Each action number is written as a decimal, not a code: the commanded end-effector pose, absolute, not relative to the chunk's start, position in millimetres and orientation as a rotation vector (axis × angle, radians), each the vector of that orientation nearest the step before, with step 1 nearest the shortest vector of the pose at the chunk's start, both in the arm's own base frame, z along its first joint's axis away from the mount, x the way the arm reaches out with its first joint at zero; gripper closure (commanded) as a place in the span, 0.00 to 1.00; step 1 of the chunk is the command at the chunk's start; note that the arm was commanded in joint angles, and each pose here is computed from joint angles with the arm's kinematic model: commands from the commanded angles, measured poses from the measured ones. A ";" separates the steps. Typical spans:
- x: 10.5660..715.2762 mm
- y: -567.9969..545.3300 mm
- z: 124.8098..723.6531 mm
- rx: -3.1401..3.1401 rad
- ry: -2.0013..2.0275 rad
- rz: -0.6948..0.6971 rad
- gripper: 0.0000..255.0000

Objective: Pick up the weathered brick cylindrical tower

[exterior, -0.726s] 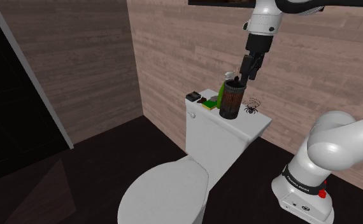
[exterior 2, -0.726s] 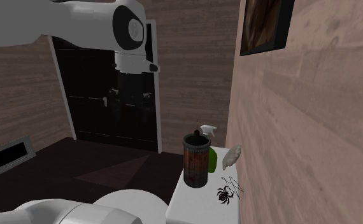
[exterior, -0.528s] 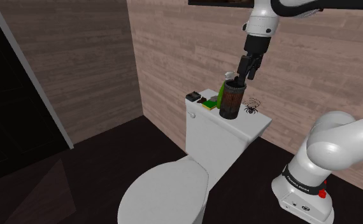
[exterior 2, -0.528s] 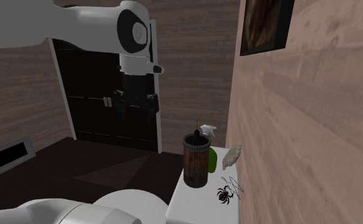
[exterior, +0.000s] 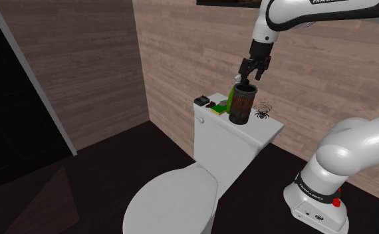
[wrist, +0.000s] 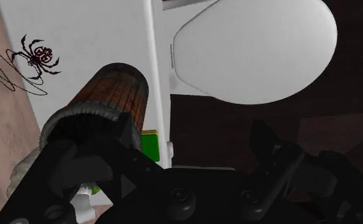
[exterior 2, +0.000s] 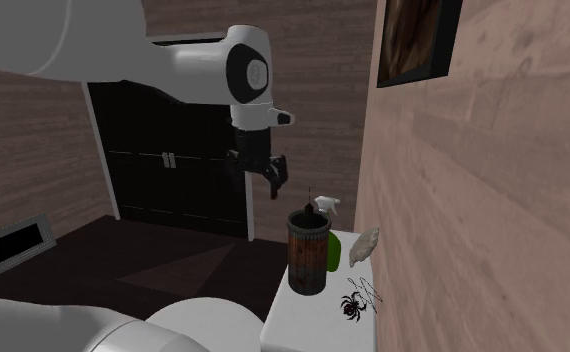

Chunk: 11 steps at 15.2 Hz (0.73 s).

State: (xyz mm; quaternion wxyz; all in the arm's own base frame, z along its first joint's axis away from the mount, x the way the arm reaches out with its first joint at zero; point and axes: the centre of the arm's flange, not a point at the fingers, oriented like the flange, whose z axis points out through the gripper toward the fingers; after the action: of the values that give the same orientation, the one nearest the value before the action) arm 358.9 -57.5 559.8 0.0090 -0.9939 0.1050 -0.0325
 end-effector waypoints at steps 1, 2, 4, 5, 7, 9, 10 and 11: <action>371.2 -75.2 555.2 -3.109 0.433 -0.135 0.00; 375.8 -85.1 552.7 -3.109 0.485 -0.150 0.00; 384.2 -105.3 548.0 -3.107 0.588 -0.180 0.00; 387.9 -115.6 545.8 -3.105 0.640 -0.196 0.00; 394.4 -136.6 541.8 -3.097 0.743 -0.226 0.00; 398.4 -152.9 539.1 -3.088 0.823 -0.250 0.00; 398.4 -152.9 533.8 -3.088 0.823 -0.250 0.00; 398.4 -152.9 528.5 -3.088 0.823 -0.250 0.00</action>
State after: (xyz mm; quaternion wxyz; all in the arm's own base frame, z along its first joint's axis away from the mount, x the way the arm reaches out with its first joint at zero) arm 397.5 -151.5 533.1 -0.0312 -0.9638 0.2534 -0.0765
